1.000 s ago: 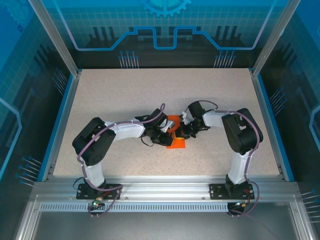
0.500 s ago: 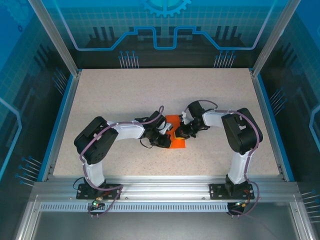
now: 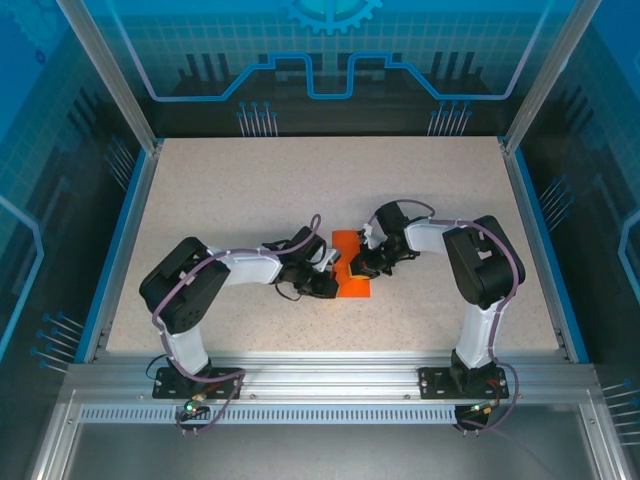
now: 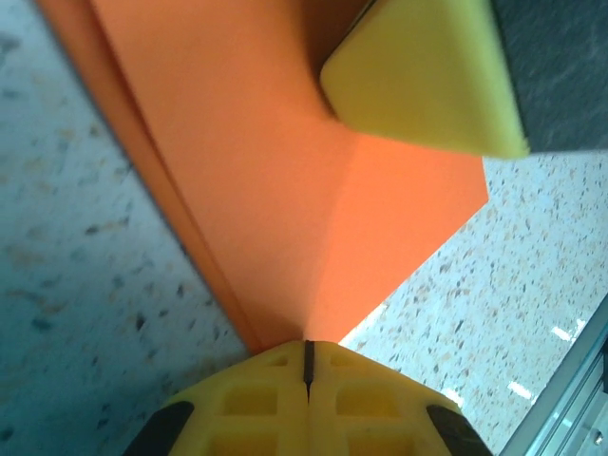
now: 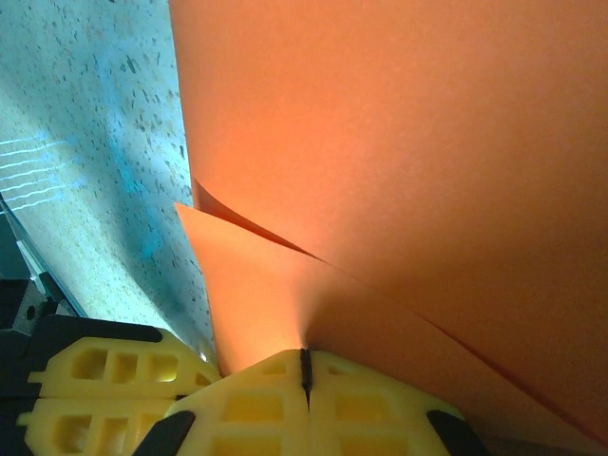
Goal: Fold a paper plane with a square sheet of paper (fold left side to right side)
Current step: Fold the triangle a second time at the center of the table.
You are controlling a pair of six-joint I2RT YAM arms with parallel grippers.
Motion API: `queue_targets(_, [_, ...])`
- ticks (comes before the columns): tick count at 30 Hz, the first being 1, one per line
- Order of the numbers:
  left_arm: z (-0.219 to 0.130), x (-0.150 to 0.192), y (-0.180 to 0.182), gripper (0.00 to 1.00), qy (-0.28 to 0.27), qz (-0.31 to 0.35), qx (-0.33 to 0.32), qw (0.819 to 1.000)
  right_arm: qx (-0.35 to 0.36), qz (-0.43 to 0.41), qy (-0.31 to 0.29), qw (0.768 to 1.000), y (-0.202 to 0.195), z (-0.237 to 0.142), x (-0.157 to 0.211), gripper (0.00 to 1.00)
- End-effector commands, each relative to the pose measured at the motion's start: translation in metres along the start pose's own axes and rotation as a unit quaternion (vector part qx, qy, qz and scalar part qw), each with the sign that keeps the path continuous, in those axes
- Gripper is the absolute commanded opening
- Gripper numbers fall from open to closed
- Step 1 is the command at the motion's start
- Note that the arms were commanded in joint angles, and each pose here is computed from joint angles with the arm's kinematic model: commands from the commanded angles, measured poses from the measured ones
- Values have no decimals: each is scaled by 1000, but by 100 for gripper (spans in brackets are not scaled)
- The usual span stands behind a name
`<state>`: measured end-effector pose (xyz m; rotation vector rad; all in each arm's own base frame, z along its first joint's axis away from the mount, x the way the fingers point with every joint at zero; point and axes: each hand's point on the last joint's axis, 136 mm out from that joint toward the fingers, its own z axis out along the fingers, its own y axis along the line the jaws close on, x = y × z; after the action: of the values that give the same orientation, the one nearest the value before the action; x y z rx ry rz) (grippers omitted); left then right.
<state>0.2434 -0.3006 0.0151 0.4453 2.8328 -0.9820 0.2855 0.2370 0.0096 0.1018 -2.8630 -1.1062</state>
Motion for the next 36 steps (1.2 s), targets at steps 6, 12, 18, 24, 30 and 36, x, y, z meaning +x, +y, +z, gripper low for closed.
queue_targets(6, [-25,7,-6,0,8,-16,-6,1000,60,37,19,997,-36,5,12,0])
queue_targets(12, [-22,-22,-27,0,-5,3,23,1000,59,37,17,997,-35,5,12,0])
queue_targets(18, [-1,-35,-27,0,8,1,38,999,57,37,17,998,-35,5,13,0])
queue_targets(24, [10,-39,-24,0,20,4,37,999,58,37,17,997,-35,5,14,0])
queue_targets(30, [15,-34,-8,0,24,-12,3,1000,61,39,19,997,-37,6,16,0])
queue_targets(36, [15,-15,5,0,33,-34,-12,999,66,40,23,997,-39,6,16,0])
